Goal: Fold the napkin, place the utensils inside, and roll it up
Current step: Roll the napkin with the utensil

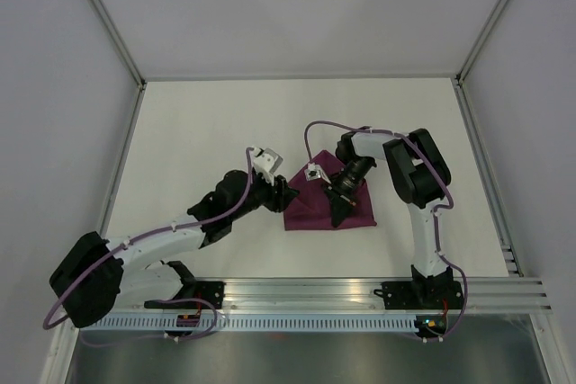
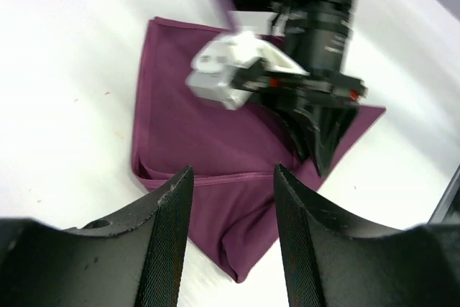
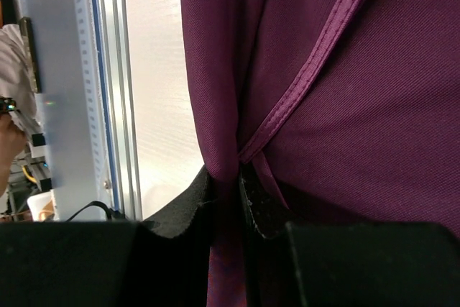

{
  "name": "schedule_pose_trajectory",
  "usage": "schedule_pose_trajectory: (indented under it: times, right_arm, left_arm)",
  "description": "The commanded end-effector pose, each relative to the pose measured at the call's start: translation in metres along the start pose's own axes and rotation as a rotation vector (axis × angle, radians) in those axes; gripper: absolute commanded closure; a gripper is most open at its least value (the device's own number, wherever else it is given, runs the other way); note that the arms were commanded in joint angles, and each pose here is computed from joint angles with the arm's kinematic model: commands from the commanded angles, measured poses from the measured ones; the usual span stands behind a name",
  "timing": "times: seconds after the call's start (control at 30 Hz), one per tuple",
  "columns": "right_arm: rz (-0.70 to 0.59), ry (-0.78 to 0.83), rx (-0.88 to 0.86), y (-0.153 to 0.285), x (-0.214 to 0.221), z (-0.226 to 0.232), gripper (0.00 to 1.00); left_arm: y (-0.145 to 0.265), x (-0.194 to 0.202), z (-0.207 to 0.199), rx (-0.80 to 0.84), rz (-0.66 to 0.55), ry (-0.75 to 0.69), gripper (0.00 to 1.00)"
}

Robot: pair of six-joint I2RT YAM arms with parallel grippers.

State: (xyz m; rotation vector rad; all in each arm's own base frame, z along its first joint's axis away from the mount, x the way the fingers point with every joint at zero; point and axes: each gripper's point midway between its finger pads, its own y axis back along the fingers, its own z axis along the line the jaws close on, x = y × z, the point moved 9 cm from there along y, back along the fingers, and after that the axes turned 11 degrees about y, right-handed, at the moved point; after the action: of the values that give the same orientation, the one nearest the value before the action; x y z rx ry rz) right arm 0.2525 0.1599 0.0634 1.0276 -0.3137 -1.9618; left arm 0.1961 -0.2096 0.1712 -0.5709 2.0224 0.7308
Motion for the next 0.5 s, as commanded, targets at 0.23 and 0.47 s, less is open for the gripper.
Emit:
schedule_pose_trajectory:
  times: [0.23,0.47]
  right_arm:
    - [0.051,-0.006,0.022,-0.001,0.013,-0.025,0.94]
    - [0.054,-0.022,0.031,0.001,0.016,-0.027,0.94]
  left_arm:
    - [-0.019,0.037,-0.053,-0.01,0.045,-0.581,0.45]
    - [-0.059,0.077,-0.087,0.082,0.189,-0.78,0.43]
